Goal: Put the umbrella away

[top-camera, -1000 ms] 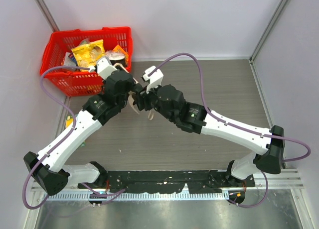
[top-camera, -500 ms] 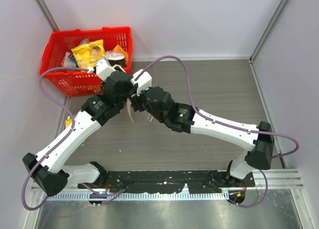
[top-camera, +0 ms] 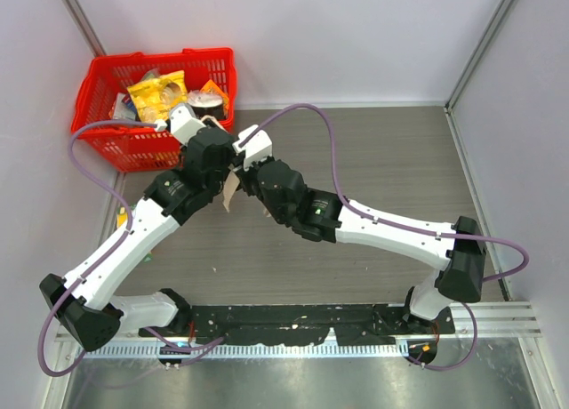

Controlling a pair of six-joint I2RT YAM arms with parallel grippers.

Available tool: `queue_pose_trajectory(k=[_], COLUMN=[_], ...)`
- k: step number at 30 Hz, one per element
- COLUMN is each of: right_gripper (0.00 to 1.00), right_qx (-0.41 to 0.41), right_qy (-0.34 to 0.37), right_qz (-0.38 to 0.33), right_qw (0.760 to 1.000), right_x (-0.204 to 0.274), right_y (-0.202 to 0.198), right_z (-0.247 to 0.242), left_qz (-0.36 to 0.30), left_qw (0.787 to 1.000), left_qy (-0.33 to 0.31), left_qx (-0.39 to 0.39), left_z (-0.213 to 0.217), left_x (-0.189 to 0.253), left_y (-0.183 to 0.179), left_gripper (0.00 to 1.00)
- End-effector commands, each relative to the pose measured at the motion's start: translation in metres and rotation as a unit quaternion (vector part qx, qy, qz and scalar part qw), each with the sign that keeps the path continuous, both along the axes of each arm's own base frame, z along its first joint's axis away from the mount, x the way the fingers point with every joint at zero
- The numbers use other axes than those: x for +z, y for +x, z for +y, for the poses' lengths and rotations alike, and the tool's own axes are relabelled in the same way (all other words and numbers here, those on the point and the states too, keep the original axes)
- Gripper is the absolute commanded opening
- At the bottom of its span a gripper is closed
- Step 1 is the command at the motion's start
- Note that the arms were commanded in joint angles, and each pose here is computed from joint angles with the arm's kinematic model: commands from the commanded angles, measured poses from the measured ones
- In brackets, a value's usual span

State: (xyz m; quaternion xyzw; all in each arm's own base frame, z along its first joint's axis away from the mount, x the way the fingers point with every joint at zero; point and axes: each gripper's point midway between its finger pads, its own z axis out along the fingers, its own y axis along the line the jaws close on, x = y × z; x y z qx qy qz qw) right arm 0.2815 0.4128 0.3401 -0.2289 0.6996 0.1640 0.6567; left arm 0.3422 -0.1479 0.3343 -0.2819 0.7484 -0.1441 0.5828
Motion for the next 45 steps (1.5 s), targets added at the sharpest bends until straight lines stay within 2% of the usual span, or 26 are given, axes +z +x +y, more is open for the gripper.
queue_pose_trajectory(k=[1, 8, 13, 18, 20, 24, 26, 27, 30, 35, 40, 44, 45], right_gripper=[0.36, 0.42, 0.43, 0.43, 0.40, 0.27, 0.17, 0.03, 0.01, 0.01, 0.01, 0.01, 0.01], right_qx=[-0.004, 0.036, 0.057, 0.023, 0.027, 0.004, -0.019, -0.030, -0.040, -0.033, 0.065, 0.124, 0.166], right_qy=[0.039, 0.060, 0.065, 0.063, 0.064, 0.057, 0.047, 0.048, 0.064, 0.185, 0.345, 0.370, 0.363], right_qz=[-0.023, -0.018, -0.016, -0.017, -0.021, -0.024, -0.026, -0.027, -0.020, 0.037, 0.100, 0.134, 0.142], right_qw=[0.999, 0.997, 0.996, 0.998, 0.997, 0.998, 0.998, 0.998, 0.997, 0.981, 0.931, 0.911, 0.906], right_x=[0.032, 0.042, 0.047, 0.043, 0.047, 0.047, 0.042, 0.042, 0.032, 0.016, 0.029, 0.041, 0.047], right_y=[-0.002, -0.014, -0.020, -0.011, -0.012, -0.005, 0.000, 0.001, -0.001, 0.004, 0.004, 0.003, -0.003], right_z=[-0.002, 0.003, 0.005, -0.002, -0.001, -0.004, -0.011, -0.016, -0.026, -0.056, -0.077, -0.080, -0.077], left_qz=[-0.048, -0.045, -0.042, -0.045, -0.044, -0.044, -0.045, -0.046, -0.056, -0.113, -0.182, -0.200, -0.196], left_qw=[0.998, 0.998, 0.998, 0.998, 0.998, 0.998, 0.998, 0.998, 0.996, 0.984, 0.962, 0.956, 0.957], left_qy=[-0.046, -0.039, -0.038, -0.042, -0.042, -0.048, -0.051, -0.052, -0.066, -0.138, -0.197, -0.196, -0.192], left_qx=[0.007, 0.009, 0.006, 0.002, -0.001, -0.004, -0.007, -0.007, -0.006, -0.024, -0.050, -0.091, -0.099], left_z=[0.002, 0.002, 0.001, -0.001, -0.002, -0.002, -0.003, -0.003, -0.001, -0.004, -0.002, -0.011, -0.015], left_x=[0.036, 0.032, 0.031, 0.033, 0.033, 0.032, 0.034, 0.035, 0.040, 0.057, 0.079, 0.084, 0.081], left_y=[-0.002, -0.002, -0.001, -0.001, -0.001, -0.003, -0.003, -0.003, -0.006, -0.016, -0.030, -0.036, -0.036], left_gripper=[0.00, 0.00, 0.00, 0.00, 0.00, 0.00, 0.00, 0.00, 0.00, 0.00, 0.00, 0.00, 0.00])
